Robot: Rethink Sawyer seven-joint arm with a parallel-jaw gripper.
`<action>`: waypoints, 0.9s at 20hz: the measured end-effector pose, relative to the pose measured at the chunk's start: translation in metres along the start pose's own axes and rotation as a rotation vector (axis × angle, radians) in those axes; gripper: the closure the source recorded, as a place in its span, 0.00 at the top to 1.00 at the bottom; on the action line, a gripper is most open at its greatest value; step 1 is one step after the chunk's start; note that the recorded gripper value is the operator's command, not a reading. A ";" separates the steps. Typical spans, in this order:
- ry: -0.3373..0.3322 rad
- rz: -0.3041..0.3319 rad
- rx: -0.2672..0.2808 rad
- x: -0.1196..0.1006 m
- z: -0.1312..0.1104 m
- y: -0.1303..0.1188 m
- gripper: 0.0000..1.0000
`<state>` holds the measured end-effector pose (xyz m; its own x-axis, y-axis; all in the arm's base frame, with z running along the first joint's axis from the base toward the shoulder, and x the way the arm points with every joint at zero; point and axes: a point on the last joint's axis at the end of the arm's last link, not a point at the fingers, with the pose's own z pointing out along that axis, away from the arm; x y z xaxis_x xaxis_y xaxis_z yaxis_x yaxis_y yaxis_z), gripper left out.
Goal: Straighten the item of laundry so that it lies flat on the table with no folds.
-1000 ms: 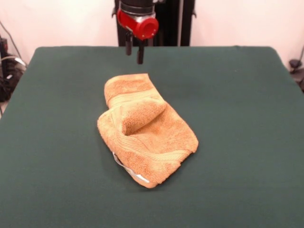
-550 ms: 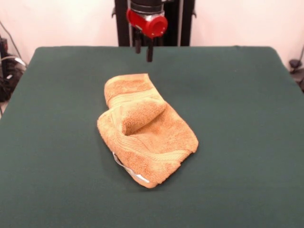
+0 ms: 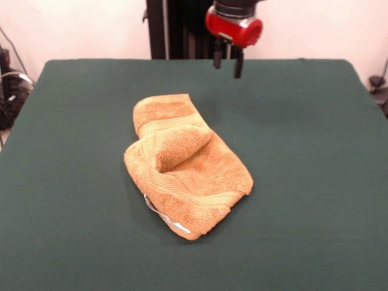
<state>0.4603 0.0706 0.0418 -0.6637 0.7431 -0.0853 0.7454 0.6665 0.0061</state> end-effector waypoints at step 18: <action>0.041 -0.029 -0.016 -0.036 0.000 0.069 1.00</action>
<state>0.5359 0.0894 0.0450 -0.6875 0.7249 -0.0446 0.7248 0.6887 0.0199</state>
